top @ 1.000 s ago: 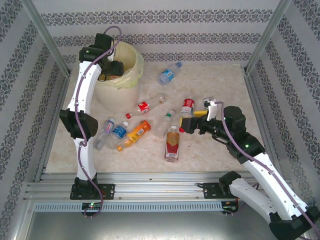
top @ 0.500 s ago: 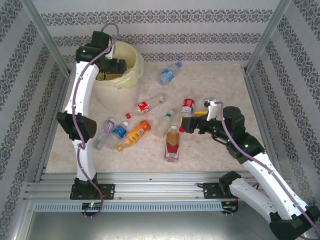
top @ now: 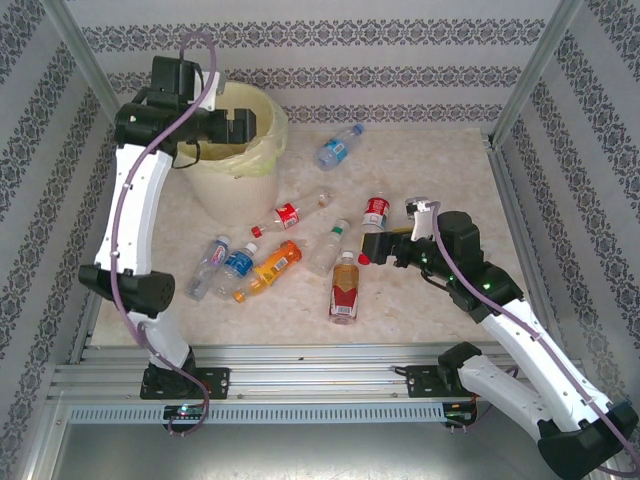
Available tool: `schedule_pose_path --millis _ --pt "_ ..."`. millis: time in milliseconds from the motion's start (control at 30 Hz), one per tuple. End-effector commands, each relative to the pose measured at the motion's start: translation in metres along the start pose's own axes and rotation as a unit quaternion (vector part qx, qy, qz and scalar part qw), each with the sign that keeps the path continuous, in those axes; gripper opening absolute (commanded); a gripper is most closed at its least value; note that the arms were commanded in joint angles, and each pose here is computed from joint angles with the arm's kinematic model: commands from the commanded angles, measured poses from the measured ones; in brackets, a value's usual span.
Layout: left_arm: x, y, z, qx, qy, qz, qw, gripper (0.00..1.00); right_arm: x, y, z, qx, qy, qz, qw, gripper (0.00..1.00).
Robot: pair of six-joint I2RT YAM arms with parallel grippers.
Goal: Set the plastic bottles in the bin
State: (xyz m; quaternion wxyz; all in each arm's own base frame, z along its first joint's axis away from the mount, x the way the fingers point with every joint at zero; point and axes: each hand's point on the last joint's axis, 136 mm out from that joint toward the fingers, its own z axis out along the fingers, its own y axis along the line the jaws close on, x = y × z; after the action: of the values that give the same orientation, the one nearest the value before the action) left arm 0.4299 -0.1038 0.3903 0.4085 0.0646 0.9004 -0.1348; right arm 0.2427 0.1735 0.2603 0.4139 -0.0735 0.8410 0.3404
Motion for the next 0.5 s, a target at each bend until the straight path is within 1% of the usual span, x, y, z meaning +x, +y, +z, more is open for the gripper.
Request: schedule_pose_path --millis 0,67,200,367,467 --pt "0.002 -0.033 -0.014 0.048 -0.036 0.043 0.997 1.0 0.0 0.001 -0.007 0.007 -0.001 -0.02 1.0 0.97" --pt "0.015 -0.048 -0.019 0.074 -0.04 0.054 0.995 1.0 0.0 0.002 -0.009 0.009 0.003 -0.027 1.0 0.97" --pt "0.051 -0.077 -0.02 0.111 -0.026 0.071 0.991 1.0 -0.002 0.007 -0.013 0.001 0.006 -0.044 0.999 0.98" --pt "0.097 -0.11 -0.008 0.148 0.011 0.066 0.987 1.0 -0.002 -0.002 -0.01 0.024 0.008 -0.054 0.998 0.97" --pt "0.117 -0.129 0.0 0.166 0.024 0.072 0.983 0.99 -0.002 -0.005 -0.009 0.031 0.006 -0.05 0.998 0.97"
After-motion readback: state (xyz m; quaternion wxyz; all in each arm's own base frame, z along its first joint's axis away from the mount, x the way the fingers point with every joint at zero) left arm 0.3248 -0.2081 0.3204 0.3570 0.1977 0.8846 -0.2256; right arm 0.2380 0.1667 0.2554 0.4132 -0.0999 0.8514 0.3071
